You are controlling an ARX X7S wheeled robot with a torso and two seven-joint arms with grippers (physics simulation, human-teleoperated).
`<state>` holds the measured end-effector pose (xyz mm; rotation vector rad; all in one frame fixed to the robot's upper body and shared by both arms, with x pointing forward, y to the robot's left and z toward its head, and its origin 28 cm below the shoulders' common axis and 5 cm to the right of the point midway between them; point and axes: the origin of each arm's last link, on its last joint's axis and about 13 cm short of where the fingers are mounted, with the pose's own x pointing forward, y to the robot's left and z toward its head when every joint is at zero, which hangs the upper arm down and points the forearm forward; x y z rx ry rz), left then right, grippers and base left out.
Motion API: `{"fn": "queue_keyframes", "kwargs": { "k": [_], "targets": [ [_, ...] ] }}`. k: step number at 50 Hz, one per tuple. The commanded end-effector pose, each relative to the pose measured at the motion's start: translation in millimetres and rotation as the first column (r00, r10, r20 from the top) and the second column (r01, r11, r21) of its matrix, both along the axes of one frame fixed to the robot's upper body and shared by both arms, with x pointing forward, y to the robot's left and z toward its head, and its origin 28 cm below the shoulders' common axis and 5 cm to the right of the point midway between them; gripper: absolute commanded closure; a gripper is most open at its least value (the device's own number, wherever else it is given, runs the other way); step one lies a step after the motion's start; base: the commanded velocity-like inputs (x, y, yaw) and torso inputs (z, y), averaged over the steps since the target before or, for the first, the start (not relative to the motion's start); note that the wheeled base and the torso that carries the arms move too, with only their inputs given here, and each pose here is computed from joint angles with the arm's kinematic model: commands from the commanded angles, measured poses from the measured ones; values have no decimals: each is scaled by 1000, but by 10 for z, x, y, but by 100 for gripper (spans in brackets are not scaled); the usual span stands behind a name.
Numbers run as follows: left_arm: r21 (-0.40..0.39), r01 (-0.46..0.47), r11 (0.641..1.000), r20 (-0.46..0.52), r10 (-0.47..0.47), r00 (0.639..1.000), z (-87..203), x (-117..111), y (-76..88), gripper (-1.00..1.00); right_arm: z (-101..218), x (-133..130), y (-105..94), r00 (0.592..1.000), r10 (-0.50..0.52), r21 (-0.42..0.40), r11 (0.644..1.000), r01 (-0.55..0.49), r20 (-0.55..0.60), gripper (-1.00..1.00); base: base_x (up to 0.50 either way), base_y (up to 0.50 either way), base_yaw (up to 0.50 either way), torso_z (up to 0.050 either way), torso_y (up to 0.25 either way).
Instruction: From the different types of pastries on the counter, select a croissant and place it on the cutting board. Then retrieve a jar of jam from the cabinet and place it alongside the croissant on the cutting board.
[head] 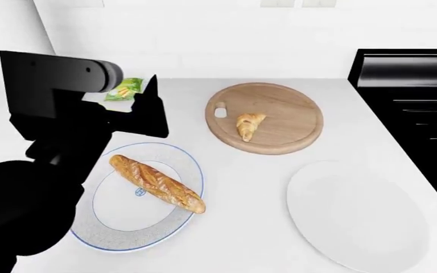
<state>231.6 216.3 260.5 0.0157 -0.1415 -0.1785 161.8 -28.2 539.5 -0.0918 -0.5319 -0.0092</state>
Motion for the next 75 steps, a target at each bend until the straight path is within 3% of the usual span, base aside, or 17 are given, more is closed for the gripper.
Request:
{"fn": "queue_keyframes", "kwargs": {
  "k": [1,21,33,43,59,66,75],
  "targets": [
    [4,-7,1000,-12,7,1000,-10,33,-33,-100,-226,-198,-108,997,-69,-9,998,69,25,100,0,0,0,0,0],
    [1,1,1000,-8,-1,1000,-5,27,-40,-100,-814,-333,-330,983,-130,-135,984,112,-129,100,0,0,0,0,0],
    [9,8,1000,-9,-8,1000,-19,15,-97,-100,-1142,-320,-489,956,-159,-131,983,130,-248,100,0,0,0,0,0],
    [15,9,1000,-18,-8,1000,-47,46,-119,-100,-1392,-40,-588,924,-103,-103,992,69,-368,100,0,0,0,0,0],
    [19,-1,1000,-34,2,999,-107,144,-139,-100,-2003,559,-778,820,-47,-27,999,38,-571,100,0,0,0,0,0],
    [12,-8,1000,-40,8,999,-138,196,-121,-100,-2147,679,-809,786,-48,-27,999,39,-616,100,0,0,0,0,2],
    [17,-11,1000,-41,11,999,-175,227,-122,-100,-2256,880,-831,771,-51,-21,999,49,-634,100,0,0,0,2,0]
  ]
}}
